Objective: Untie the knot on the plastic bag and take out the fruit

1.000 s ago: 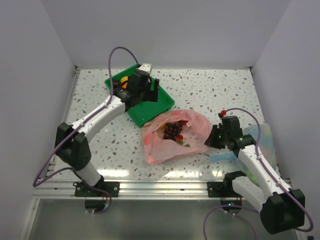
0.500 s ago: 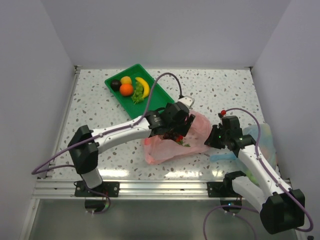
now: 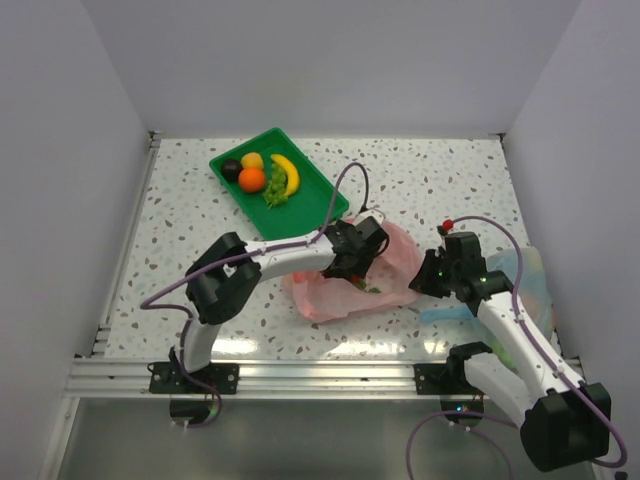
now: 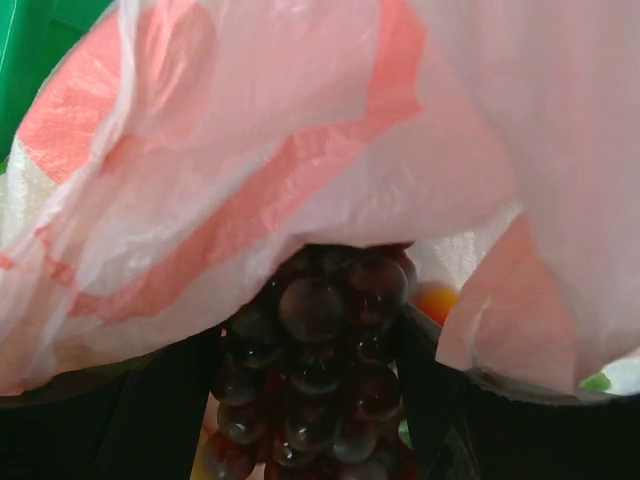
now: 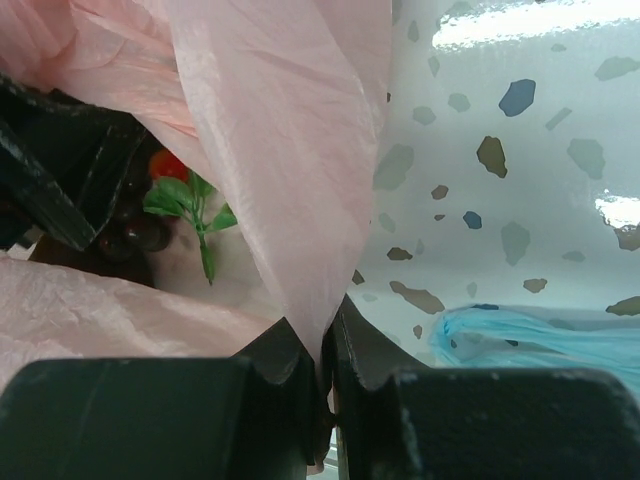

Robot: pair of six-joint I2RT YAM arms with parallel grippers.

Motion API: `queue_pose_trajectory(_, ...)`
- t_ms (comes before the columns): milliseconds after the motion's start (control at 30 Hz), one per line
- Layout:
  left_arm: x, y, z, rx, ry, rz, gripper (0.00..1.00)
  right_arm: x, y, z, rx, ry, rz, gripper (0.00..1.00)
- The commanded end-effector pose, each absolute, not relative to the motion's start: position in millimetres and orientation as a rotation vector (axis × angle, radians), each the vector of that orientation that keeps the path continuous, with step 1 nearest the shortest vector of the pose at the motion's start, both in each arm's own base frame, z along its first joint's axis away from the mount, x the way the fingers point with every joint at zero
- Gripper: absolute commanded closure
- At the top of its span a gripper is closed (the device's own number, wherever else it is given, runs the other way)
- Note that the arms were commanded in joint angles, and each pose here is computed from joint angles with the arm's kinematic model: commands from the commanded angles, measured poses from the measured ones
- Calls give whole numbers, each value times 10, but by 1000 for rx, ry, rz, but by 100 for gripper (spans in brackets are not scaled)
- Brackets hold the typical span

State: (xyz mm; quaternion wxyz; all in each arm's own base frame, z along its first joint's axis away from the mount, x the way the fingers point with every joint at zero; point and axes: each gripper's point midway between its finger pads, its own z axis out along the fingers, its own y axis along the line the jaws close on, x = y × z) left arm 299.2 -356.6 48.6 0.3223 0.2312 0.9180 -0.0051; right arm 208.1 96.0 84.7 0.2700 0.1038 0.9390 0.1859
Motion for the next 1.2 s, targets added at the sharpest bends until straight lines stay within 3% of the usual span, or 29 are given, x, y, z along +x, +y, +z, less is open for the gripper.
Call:
queue_pose_trajectory(0,3128,-3632,562,544,2390,-25,29,2092,952,869,268,2512,494,89)
queue_pose_trajectory(133,3011,-3686,511,568,2421,-86,52,2103,953,857,268,2514,494,89)
queue_pose_trajectory(233,2946,-3662,551,574,2420,-111,77,2114,961,843,269,2519,497,89)
queue_pose_trajectory(333,2897,-3638,659,582,2410,-140,90,2129,967,862,266,2516,500,89)
queue_pose_trajectory(433,2848,-3658,828,583,2383,-202,97,2138,964,875,263,2511,495,89)
queue_pose_trajectory(867,2831,-3771,2381,514,2119,-517,100,2161,953,869,273,2512,486,89)
queue_pose_trajectory(1167,3372,-3261,3367,322,1986,-598,100,2145,943,858,271,2516,479,89)
